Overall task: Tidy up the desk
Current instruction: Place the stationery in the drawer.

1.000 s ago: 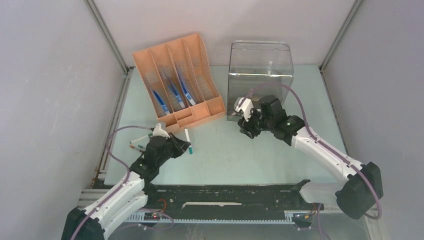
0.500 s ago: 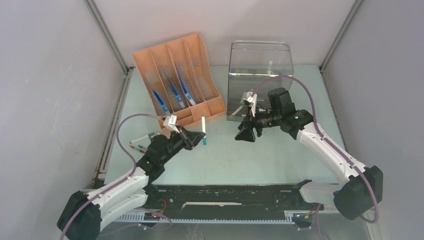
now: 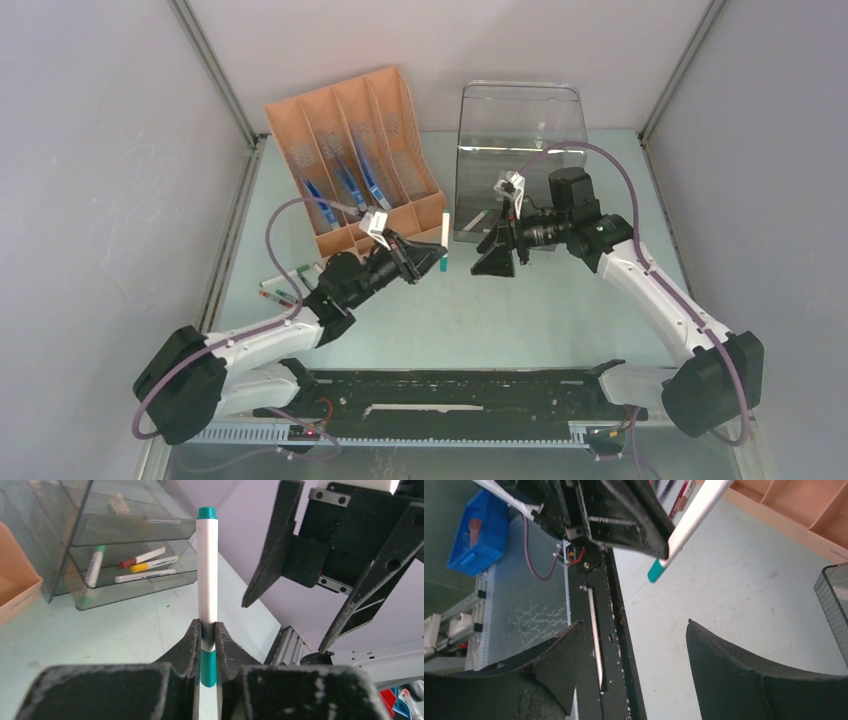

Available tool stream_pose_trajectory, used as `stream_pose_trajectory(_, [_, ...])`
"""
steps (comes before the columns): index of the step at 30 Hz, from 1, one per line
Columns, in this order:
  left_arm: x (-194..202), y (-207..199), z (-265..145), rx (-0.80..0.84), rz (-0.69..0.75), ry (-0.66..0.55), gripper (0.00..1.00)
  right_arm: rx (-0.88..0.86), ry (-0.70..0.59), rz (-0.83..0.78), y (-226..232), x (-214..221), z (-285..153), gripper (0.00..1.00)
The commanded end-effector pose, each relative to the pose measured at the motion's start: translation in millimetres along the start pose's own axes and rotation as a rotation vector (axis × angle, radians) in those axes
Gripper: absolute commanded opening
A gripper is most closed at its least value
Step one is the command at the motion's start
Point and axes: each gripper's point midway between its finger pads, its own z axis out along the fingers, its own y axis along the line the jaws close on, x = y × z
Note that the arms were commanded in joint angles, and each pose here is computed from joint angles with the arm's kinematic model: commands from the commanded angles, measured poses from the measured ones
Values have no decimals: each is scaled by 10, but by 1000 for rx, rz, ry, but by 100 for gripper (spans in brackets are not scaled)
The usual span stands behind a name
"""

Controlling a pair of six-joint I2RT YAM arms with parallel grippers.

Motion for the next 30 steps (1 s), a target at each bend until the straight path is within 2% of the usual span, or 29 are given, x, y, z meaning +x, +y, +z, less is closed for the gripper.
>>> stream_pose_trajectory(1, [-200,-376,180,126,53,-61,0,-7,-83,31,26,-257,-38,81])
stream_pose_trajectory(9, [-70,-531,310,170,37,-36,0,148,-155,150,-325,-331,-85,78])
stream_pose_trajectory(20, [40,-674,452,219,18,-2,0,62,-196,219,-313,-308,-96,72])
stream_pose_trajectory(30, [107,-753,513,245,16,22,0,63,-198,230,-361,-284,-85,66])
